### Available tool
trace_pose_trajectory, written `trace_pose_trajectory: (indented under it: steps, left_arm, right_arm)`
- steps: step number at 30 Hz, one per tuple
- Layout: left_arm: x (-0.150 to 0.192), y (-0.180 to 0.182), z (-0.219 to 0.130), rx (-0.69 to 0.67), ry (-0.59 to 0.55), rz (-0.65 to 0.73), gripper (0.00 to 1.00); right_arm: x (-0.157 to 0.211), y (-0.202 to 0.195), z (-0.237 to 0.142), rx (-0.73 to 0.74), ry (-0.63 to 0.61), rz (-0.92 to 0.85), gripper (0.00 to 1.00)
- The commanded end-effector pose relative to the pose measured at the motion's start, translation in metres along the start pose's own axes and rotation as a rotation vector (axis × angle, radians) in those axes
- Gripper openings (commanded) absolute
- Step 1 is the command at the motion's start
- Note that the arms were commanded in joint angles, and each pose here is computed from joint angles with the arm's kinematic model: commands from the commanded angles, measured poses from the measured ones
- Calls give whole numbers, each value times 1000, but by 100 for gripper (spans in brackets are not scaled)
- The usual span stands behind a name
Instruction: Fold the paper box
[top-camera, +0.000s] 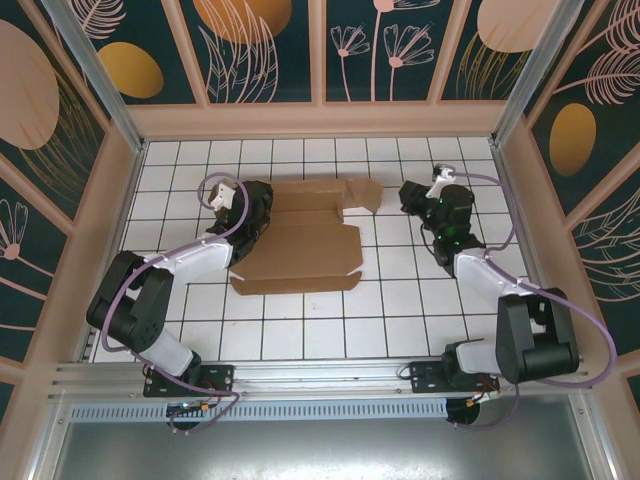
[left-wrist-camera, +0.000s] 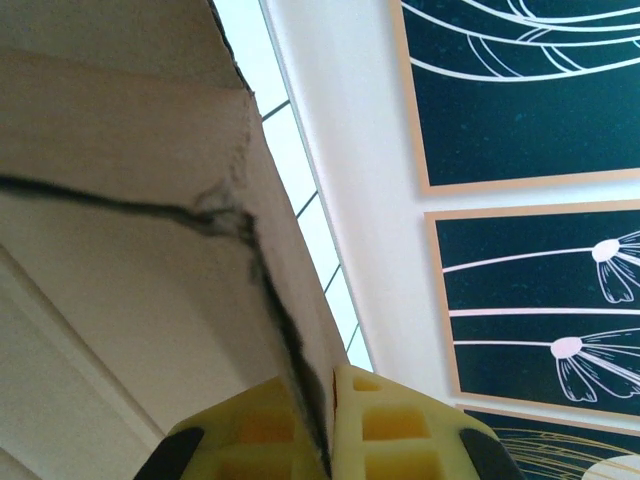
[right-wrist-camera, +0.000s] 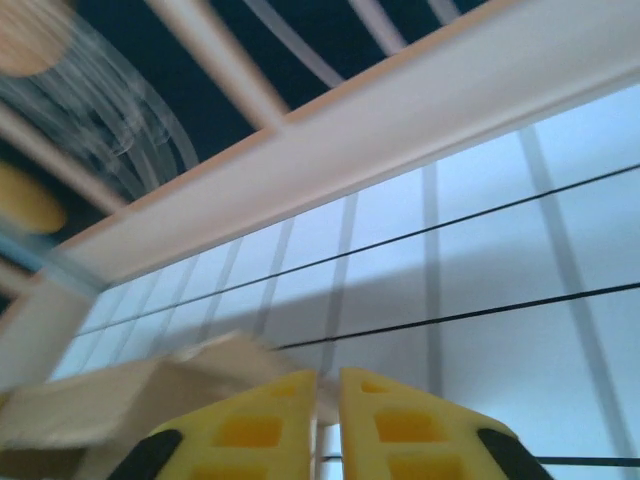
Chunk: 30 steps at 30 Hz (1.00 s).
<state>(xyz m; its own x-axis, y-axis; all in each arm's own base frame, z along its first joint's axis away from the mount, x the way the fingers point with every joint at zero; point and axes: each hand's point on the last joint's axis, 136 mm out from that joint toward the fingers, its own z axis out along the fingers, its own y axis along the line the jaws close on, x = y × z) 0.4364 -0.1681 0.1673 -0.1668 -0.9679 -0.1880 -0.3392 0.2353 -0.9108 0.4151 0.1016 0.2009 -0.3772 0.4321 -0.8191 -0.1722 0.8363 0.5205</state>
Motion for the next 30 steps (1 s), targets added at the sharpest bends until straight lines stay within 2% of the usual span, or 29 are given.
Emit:
trace_pose_trajectory:
  steps: [1,4,9,11,15,18,24,30]
  left_arm:
    - [1,20,4,-73,4,81,0]
    - [1,20,4,-67,10,79,0]
    - [-2,19,5,-75,6,83,0]
    - [-3,18,6,-71,10,81,0]
    - [-5,13,8,-66,12,69,0]
    - [-7,12,10,-71,11,61,0]
    - [-7,12,16,-75,27,45,0]
    - [-3,12,17,-73,48,48,0]
  right_arm:
    - [5,-34,29,125,37,-148,22]
    - [26,-41,66,95,172,-274,28]
    - [66,-38,112,-44,390,-396,28]
    - [76,-22,118,-133,421,-461,28]
    - [92,22,111,-349,456,-533,28]
    - [106,41,99,-441,482,-537,29]
    - [139,70,72,-550,522,-552,29]
    - [147,93,64,-586,501,-589,32]
